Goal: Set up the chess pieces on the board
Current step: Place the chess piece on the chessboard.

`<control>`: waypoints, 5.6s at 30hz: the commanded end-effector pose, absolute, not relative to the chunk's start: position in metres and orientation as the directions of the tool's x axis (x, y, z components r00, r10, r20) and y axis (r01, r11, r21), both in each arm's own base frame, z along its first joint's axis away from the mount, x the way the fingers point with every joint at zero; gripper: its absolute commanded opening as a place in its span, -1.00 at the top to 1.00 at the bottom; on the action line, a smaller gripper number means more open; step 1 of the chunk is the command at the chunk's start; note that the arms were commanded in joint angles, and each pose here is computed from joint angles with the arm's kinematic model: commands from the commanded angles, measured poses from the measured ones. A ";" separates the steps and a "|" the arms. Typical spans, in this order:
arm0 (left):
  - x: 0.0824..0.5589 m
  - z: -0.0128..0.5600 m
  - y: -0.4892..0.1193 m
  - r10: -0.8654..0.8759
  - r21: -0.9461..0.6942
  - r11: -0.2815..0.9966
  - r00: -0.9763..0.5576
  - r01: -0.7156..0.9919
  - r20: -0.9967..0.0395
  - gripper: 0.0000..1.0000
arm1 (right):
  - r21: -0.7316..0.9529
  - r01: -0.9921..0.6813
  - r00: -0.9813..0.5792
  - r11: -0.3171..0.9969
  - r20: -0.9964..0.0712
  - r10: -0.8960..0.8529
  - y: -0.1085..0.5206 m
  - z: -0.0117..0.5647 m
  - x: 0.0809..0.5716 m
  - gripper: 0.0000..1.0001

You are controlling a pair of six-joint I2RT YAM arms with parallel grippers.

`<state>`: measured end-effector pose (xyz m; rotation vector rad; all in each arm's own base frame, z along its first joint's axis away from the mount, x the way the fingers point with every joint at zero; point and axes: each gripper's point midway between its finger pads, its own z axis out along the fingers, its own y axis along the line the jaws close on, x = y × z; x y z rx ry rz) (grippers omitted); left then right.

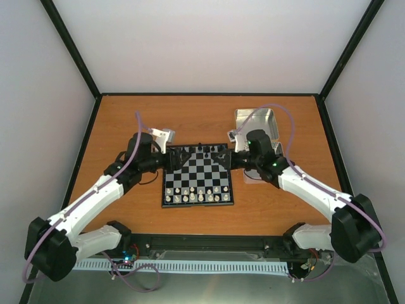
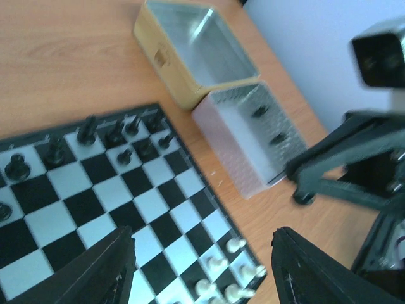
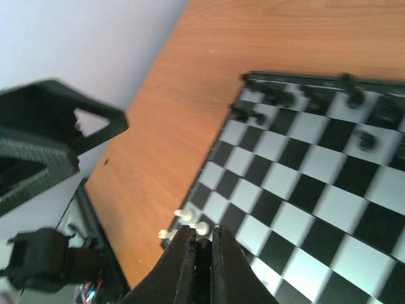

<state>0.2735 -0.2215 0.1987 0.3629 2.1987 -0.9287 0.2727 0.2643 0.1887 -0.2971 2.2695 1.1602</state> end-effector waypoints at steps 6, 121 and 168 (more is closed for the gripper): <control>0.257 0.299 -0.238 -0.198 -0.656 0.476 -0.655 0.586 -0.729 -0.39 | 0.525 -0.837 -0.539 0.154 -0.840 -0.066 0.315 0.280 0.233 0.84; 0.238 0.300 -0.260 0.106 -0.365 0.339 -0.420 0.867 -0.901 -0.02 | 0.749 -0.587 -0.797 0.306 -0.602 -0.055 0.324 0.305 0.227 0.94; 0.283 0.262 -0.074 -0.113 -0.128 0.992 -0.356 0.020 -0.928 -0.42 | 0.040 -0.517 -0.564 0.855 -0.767 -0.305 0.421 0.073 0.371 0.94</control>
